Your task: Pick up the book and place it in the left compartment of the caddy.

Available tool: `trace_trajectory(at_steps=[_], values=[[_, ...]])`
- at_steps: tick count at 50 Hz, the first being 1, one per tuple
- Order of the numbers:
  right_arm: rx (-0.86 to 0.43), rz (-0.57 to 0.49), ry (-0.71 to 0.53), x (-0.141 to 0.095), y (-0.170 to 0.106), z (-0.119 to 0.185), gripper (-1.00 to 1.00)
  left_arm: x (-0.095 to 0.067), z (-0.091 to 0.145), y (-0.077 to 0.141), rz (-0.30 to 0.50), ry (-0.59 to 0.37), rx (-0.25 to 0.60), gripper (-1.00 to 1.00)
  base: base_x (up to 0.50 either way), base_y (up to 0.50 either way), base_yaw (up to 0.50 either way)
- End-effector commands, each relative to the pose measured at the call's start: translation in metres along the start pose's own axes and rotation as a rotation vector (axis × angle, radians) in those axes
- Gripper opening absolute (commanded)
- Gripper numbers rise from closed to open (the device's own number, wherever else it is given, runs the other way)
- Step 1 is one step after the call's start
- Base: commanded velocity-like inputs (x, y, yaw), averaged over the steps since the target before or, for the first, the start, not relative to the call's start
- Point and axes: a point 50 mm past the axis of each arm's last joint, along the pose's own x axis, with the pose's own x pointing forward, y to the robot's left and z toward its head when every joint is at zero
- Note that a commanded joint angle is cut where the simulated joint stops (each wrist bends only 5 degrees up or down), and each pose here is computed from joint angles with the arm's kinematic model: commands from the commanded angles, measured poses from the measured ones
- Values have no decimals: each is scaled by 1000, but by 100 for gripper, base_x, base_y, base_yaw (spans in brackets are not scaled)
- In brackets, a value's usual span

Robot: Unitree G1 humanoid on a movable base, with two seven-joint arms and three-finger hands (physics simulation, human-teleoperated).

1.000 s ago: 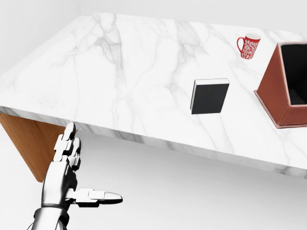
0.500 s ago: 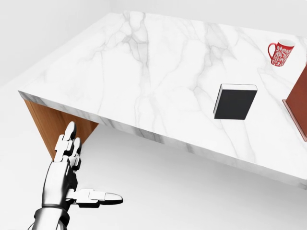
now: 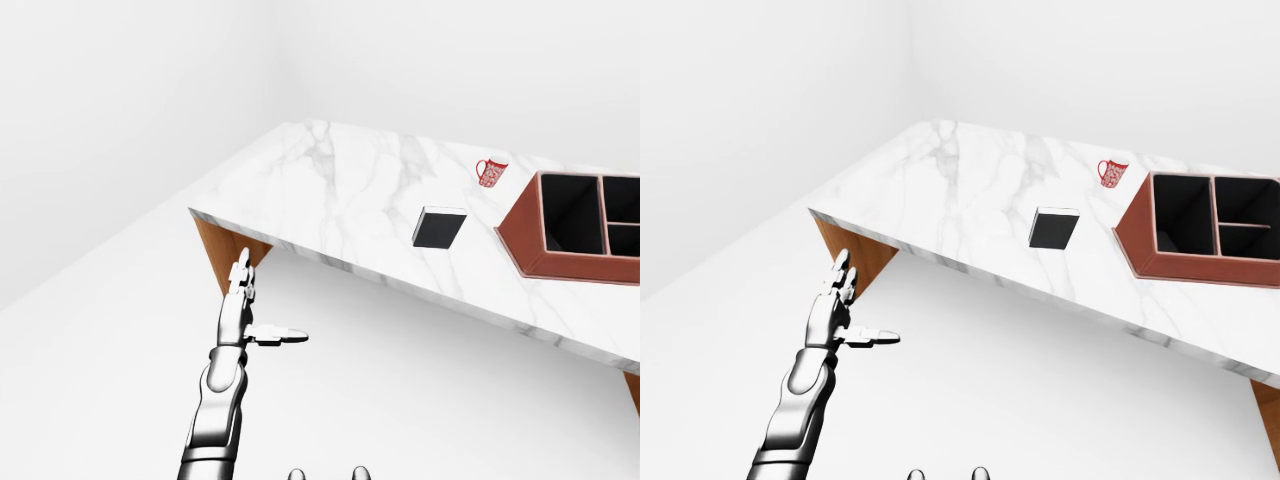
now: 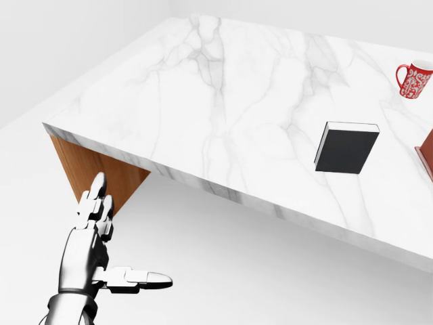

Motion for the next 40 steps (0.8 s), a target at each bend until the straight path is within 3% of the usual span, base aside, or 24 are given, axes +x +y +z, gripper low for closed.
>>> trace_trajectory(at_steps=[1, 40], values=[[-6, -4, 8, 0, 0, -2, 100, -1, 2, 0, 1, -3, 0, 100, 0, 0, 0], [-10, -17, 12, 2, -1, -3, 100, 0, 2, -1, -1, -4, 2, 100, 2, -3, 0]])
